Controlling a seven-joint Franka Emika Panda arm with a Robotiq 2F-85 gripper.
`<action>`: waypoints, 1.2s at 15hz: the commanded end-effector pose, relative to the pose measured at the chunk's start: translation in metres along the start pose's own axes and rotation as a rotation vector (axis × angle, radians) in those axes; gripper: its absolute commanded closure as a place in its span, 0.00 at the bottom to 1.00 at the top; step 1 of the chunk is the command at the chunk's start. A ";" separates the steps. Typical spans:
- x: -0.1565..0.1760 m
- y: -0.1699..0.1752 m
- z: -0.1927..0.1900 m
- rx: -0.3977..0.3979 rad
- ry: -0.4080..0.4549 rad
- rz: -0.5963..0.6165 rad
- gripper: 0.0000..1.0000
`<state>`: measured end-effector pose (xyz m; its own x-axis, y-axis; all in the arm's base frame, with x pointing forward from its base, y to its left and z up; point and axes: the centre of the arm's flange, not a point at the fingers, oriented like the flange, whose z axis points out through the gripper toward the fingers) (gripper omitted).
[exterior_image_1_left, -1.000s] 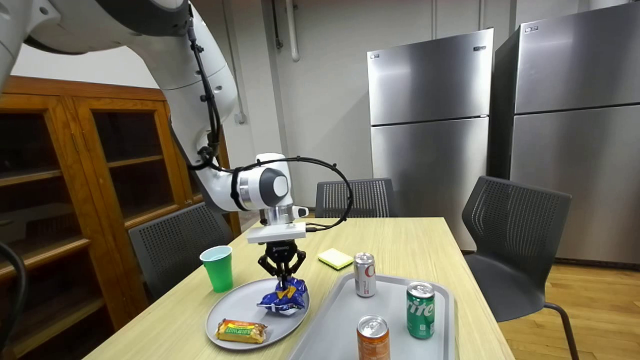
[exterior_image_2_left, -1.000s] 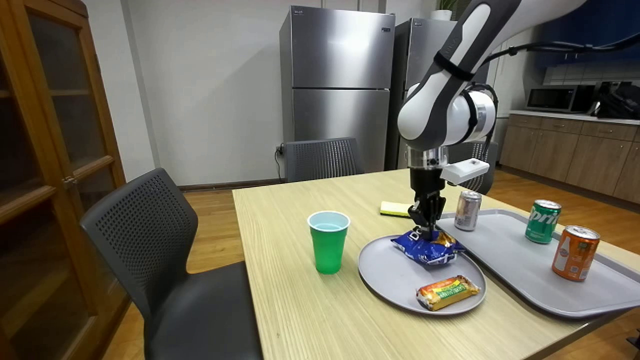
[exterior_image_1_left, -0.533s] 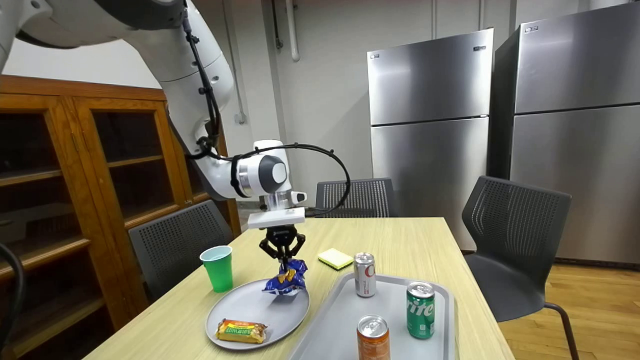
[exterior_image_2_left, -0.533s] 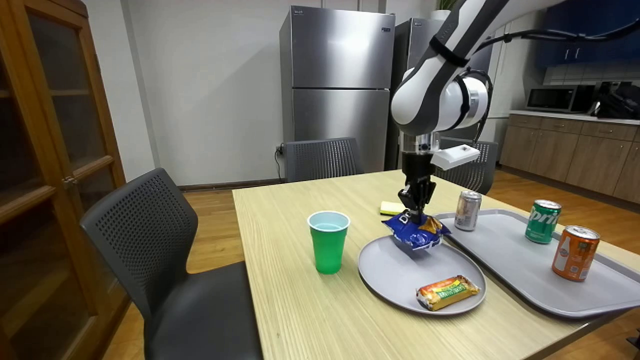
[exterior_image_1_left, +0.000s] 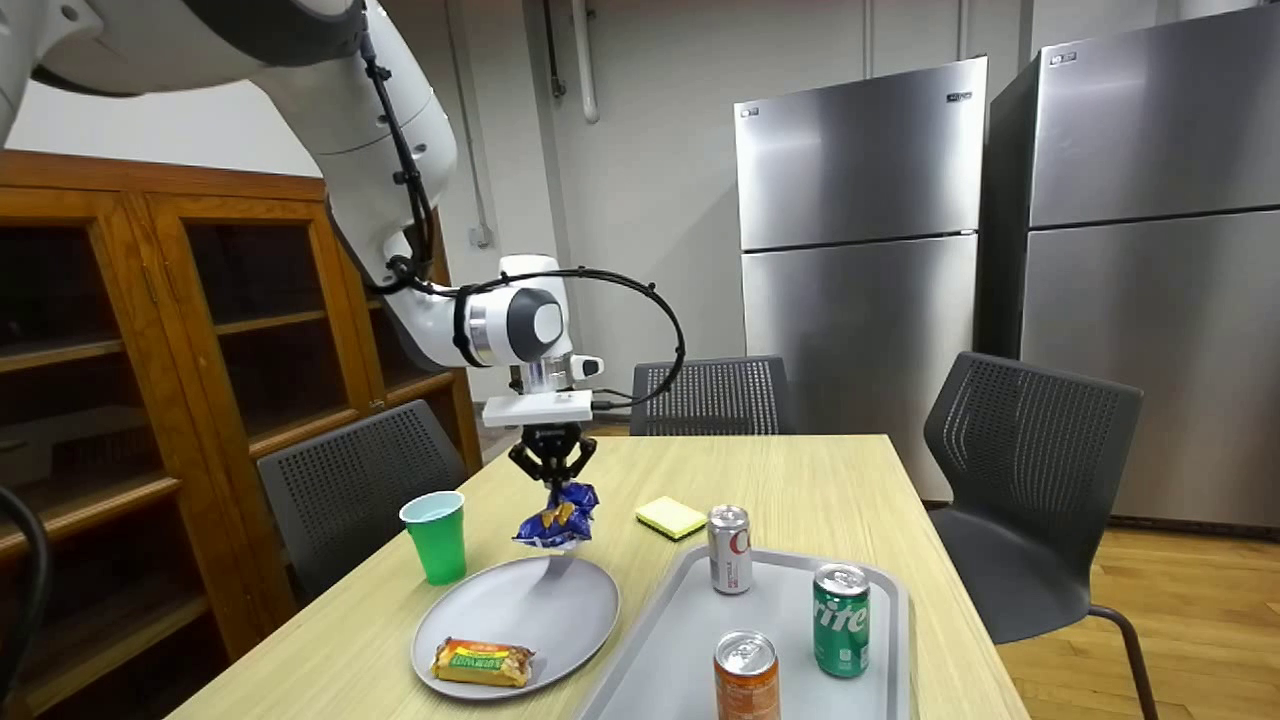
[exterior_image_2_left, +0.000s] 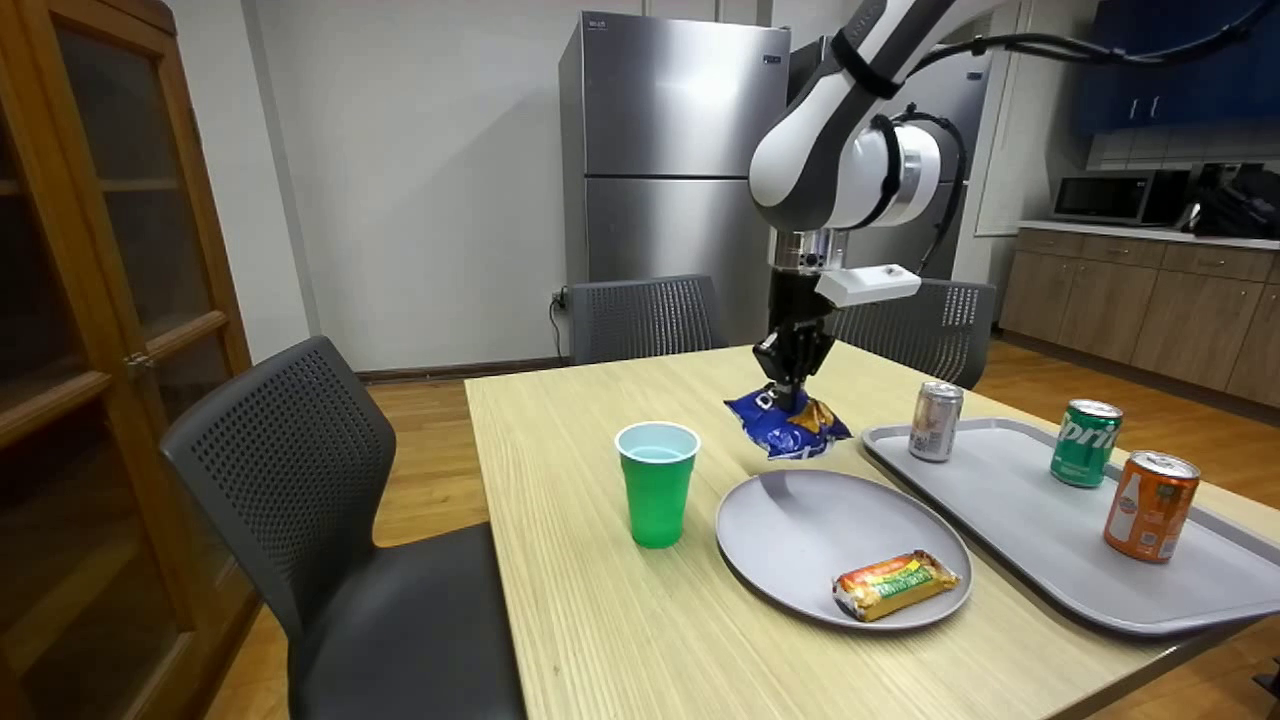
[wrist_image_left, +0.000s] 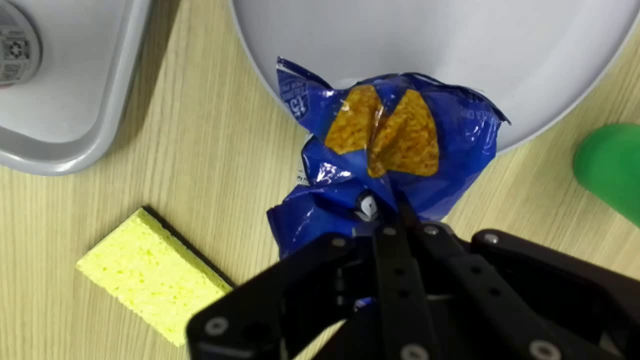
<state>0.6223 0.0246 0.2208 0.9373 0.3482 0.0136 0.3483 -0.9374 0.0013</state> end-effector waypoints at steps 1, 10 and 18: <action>0.032 -0.005 -0.006 0.014 0.007 0.066 1.00; 0.079 -0.007 0.012 -0.015 0.002 0.255 1.00; 0.095 -0.004 0.031 -0.039 0.011 0.375 1.00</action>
<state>0.6939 0.0566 0.1923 0.9986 0.0254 0.0457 0.0246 -0.9995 0.0176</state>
